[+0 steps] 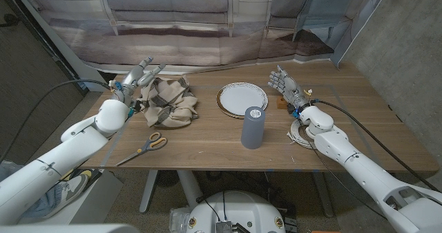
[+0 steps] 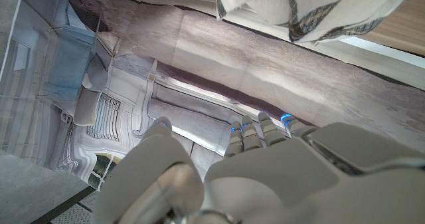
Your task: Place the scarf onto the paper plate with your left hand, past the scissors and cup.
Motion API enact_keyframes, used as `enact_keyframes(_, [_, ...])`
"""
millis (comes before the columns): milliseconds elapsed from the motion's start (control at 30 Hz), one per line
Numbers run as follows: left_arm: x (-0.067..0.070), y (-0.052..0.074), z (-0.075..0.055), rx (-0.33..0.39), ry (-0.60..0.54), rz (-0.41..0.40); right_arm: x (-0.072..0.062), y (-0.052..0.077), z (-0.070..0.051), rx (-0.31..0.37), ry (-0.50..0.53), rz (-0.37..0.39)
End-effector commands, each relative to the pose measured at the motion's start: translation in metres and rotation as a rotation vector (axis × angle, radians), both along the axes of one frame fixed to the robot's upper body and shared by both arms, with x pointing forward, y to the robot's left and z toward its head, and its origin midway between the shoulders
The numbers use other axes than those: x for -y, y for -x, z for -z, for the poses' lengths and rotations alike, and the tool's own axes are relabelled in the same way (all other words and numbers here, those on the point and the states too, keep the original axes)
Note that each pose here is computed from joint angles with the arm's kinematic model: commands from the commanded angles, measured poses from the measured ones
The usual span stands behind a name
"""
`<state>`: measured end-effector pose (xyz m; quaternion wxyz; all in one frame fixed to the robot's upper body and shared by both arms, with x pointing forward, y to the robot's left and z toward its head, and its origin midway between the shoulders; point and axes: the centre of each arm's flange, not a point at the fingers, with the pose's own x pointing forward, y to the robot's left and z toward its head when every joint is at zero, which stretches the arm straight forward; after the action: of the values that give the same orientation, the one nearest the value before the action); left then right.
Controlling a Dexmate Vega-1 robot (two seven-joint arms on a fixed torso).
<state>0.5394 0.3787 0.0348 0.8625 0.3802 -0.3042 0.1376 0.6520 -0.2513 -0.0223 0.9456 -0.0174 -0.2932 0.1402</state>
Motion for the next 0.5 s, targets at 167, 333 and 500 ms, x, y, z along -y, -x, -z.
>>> enact_keyframes(167, [-0.007,-0.001,-0.003,-0.005,0.018,-0.016,-0.009,-0.007,0.008,-0.006,0.01,-0.015])
enact_keyframes(333, [-0.003,-0.008,-0.003,-0.032,-0.013,-0.048,-0.008,-0.007,0.008,-0.007,0.02,-0.014])
enact_keyframes(500, [0.001,-0.011,-0.004,-0.041,-0.032,-0.062,-0.003,-0.005,0.006,-0.003,0.026,-0.011])
